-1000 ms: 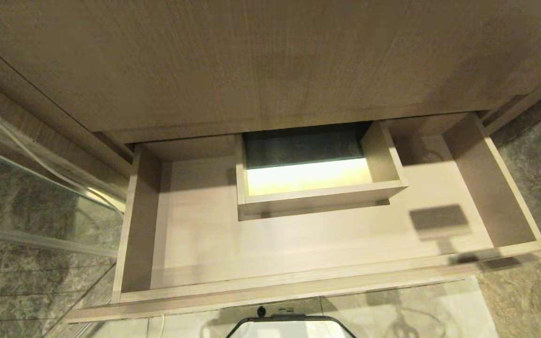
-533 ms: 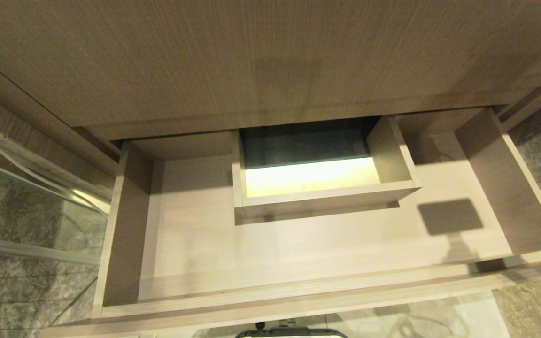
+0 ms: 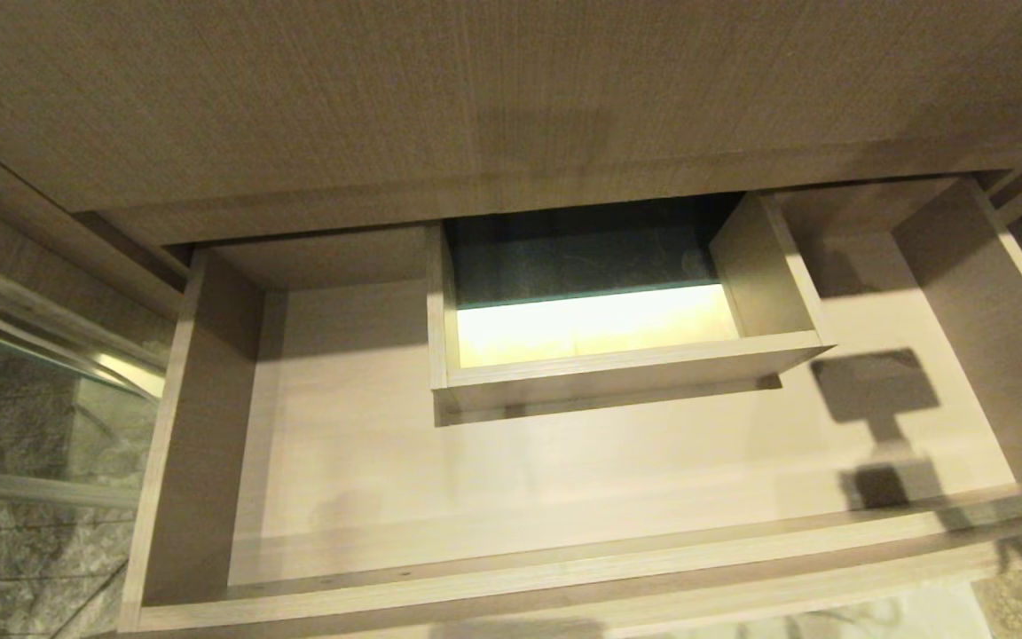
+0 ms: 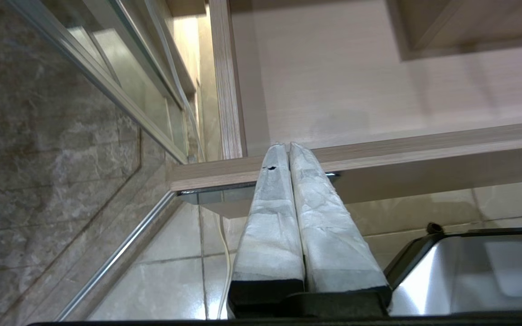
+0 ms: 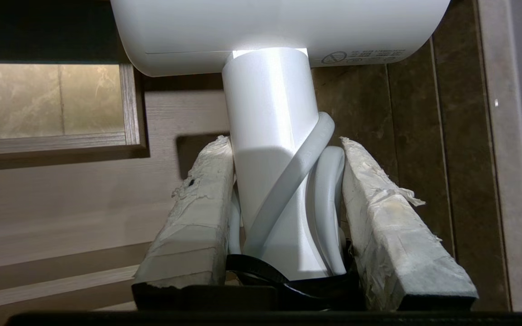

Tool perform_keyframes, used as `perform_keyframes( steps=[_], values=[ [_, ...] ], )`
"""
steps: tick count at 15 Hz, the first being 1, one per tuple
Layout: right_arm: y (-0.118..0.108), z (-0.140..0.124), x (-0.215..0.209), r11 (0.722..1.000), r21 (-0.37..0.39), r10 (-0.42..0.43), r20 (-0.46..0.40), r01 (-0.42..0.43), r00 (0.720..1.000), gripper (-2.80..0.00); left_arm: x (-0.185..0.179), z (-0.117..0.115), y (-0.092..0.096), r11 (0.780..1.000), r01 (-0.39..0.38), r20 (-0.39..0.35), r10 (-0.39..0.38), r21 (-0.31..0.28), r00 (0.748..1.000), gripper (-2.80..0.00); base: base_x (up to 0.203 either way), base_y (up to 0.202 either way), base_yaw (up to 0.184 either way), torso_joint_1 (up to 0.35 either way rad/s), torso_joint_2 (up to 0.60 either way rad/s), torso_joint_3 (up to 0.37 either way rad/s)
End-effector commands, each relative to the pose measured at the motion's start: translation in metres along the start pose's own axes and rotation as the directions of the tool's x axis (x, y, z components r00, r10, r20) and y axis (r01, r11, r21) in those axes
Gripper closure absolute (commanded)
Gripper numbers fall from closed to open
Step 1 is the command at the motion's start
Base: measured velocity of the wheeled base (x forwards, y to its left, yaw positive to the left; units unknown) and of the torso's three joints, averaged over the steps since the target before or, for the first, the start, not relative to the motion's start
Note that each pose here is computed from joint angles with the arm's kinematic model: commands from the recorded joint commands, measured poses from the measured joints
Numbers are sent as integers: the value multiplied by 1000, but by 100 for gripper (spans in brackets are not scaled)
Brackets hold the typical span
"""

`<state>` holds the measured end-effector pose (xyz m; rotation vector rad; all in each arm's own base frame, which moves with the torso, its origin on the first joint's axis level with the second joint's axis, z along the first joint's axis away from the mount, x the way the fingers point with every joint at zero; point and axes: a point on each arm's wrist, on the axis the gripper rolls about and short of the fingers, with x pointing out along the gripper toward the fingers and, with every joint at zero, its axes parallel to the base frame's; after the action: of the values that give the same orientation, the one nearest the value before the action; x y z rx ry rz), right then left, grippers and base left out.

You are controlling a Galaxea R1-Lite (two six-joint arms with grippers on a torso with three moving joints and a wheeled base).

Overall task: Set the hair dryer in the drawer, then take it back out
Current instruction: Put it into the drawer

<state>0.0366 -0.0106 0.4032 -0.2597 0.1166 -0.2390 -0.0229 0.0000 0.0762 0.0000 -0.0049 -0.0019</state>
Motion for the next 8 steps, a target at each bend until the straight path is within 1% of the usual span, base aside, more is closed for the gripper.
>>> perform_keyframes(
  steps=[1,3,6,7,8],
  values=[
    [0,-2,6,1000,-2,10,-22,-10,1000,0,0,0,0,1000,0,0,0,0,1000,0,0,0,0,-3,173,58],
    [0,-5,17,1000,1,25,-62,-25,998,0,0,0,0,1000,0,1,0,0,1000,0,0,0,0,3,79,36],
    [-2,-3,47,999,3,45,-121,-45,992,0,0,0,0,1000,0,0,0,0,1000,0,0,0,0,0,13,42],
    [-3,-2,58,999,6,54,-148,-54,987,0,0,0,0,1000,0,0,0,0,1000,0,0,0,0,2,10,38],
    [-4,-4,70,997,13,73,-203,-72,976,0,0,0,0,1000,0,1,0,0,1000,0,0,0,0,-2,7,37]
  ],
)
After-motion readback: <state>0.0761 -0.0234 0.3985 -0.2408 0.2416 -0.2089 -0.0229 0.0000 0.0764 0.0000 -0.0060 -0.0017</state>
